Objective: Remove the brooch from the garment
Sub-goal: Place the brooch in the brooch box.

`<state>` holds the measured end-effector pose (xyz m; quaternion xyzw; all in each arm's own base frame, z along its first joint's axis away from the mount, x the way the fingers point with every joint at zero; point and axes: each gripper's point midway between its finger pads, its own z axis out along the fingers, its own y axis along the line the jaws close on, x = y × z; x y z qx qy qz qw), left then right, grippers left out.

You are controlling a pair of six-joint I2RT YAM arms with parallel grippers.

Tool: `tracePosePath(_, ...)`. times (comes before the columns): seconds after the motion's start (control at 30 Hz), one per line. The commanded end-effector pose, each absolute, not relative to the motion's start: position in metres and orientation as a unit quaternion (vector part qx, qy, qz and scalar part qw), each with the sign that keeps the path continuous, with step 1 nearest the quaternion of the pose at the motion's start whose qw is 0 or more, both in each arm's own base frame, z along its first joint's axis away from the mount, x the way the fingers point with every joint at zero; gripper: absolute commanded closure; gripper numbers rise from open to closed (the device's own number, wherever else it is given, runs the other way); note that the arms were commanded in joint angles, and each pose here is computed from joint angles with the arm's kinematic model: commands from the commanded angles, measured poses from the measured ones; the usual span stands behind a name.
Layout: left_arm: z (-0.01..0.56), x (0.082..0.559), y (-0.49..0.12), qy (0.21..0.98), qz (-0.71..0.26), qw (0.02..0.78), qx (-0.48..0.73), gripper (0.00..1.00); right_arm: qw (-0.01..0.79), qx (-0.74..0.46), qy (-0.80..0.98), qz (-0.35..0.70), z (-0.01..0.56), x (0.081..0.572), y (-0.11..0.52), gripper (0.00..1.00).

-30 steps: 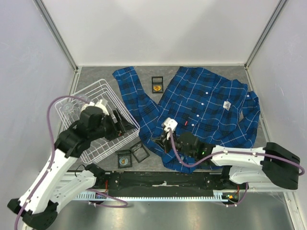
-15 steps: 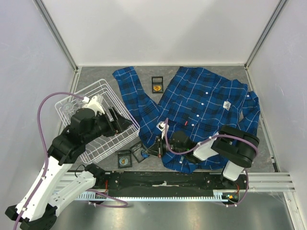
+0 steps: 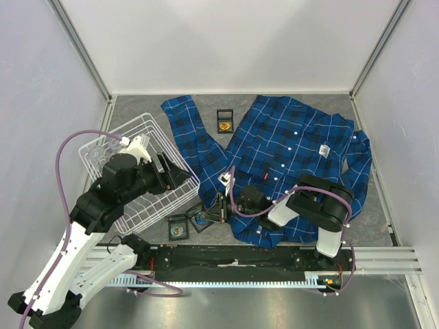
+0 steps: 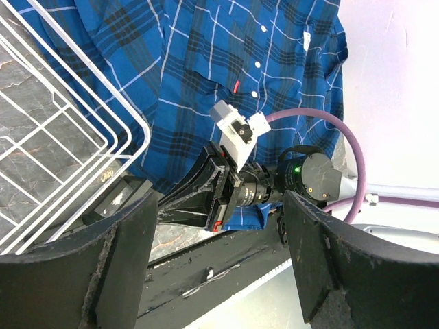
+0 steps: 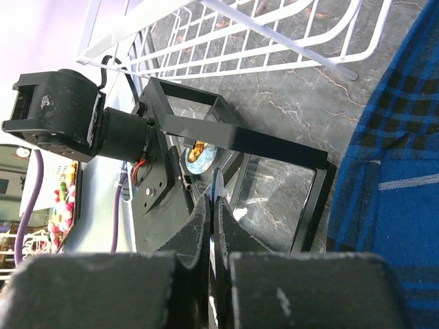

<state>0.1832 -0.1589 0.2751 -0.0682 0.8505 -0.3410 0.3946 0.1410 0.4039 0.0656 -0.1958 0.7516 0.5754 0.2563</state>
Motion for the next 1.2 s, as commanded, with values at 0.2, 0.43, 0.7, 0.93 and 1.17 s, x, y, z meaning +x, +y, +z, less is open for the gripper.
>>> tracePosePath(0.2, 0.288, 0.188, -0.161, 0.836, -0.348, 0.422, -0.043, 0.2, 0.266, -0.204, 0.73, 0.596, 0.076, 0.148, 0.419, 0.96)
tracePosePath(0.43, 0.288, 0.188, -0.162, 0.837, -0.349, 0.419, -0.042, 0.2, 0.257, -0.207, 0.735, 0.593, 0.07, 0.147, 0.421, 0.94)
tracePosePath(0.7, 0.288, 0.187, -0.161, 0.836, -0.35, 0.421, -0.043, 0.2, 0.254, -0.208, 0.739, 0.588, 0.063, 0.147, 0.421, 0.92)
tracePosePath(0.93, 0.289, 0.187, -0.162, 0.836, -0.352, 0.42, -0.043, 0.2, 0.253, -0.209, 0.742, 0.585, 0.06, 0.148, 0.423, 0.85)
tracePosePath(1.17, 0.289, 0.187, -0.162, 0.835, -0.353, 0.42, -0.044, 0.2, 0.263, -0.212, 0.747, 0.573, 0.059, 0.15, 0.419, 0.77)
